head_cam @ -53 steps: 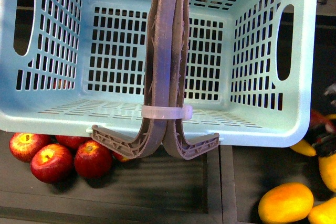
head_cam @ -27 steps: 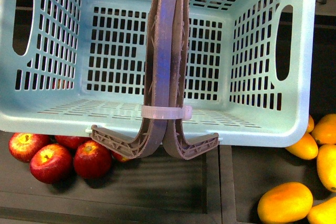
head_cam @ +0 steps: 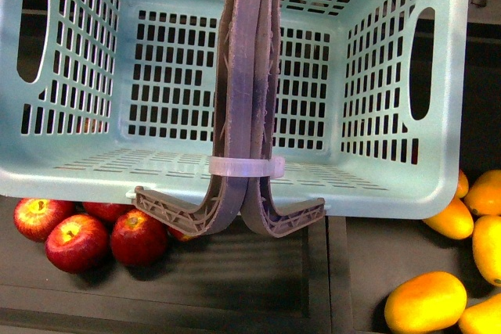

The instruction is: Pick mango and avocado into basket

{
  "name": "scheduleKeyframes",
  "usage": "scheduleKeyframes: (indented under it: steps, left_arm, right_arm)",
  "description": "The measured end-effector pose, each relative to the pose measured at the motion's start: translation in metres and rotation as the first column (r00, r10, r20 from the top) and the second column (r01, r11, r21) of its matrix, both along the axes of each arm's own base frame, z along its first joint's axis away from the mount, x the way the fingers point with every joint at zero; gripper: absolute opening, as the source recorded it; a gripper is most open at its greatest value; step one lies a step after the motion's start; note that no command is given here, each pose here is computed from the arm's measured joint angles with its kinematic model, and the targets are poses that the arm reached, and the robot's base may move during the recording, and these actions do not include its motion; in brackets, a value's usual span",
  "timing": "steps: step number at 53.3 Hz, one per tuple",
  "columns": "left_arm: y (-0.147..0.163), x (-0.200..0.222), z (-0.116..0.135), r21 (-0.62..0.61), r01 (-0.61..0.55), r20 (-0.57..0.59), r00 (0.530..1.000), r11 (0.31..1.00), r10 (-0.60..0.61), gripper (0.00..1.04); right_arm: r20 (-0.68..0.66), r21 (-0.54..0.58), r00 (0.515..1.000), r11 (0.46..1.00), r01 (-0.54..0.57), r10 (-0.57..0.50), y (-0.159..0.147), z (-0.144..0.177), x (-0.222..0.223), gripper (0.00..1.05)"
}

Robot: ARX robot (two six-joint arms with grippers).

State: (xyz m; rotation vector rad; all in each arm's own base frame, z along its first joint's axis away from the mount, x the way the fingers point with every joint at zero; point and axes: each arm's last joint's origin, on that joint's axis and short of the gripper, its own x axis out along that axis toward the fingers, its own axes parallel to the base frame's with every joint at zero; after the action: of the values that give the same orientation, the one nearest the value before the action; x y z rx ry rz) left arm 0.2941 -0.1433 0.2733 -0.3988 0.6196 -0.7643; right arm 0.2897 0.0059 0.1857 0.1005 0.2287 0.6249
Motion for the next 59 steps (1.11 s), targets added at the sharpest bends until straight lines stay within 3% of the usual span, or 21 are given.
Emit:
scheduleKeyframes:
  steps: [31, 34, 42, 59]
  left_arm:
    - [0.0, 0.0, 0.0, 0.0, 0.0, 0.0, 1.0, 1.0, 0.0, 0.13]
    - [0.0, 0.0, 0.0, 0.0, 0.0, 0.0, 1.0, 1.0, 0.0, 0.13]
    - [0.0, 0.0, 0.0, 0.0, 0.0, 0.0, 1.0, 1.0, 0.0, 0.13]
    - [0.0, 0.0, -0.001, 0.004, -0.004, -0.003, 1.0, 1.0, 0.004, 0.13]
  right_arm:
    - [-0.108, -0.029, 0.993, 0.998, -0.055, 0.052, 0.065, -0.04, 0.002, 0.66]
    - [-0.108, -0.028, 0.993, 0.998, -0.049, 0.045, 0.067, -0.041, 0.002, 0.74]
    - [-0.056, -0.016, 0.998, 1.0, -0.005, 0.004, 0.062, -0.029, 0.002, 0.98]
    - [0.073, 0.036, 0.969, 0.972, 0.234, -0.236, 0.011, 0.021, -0.024, 0.97]
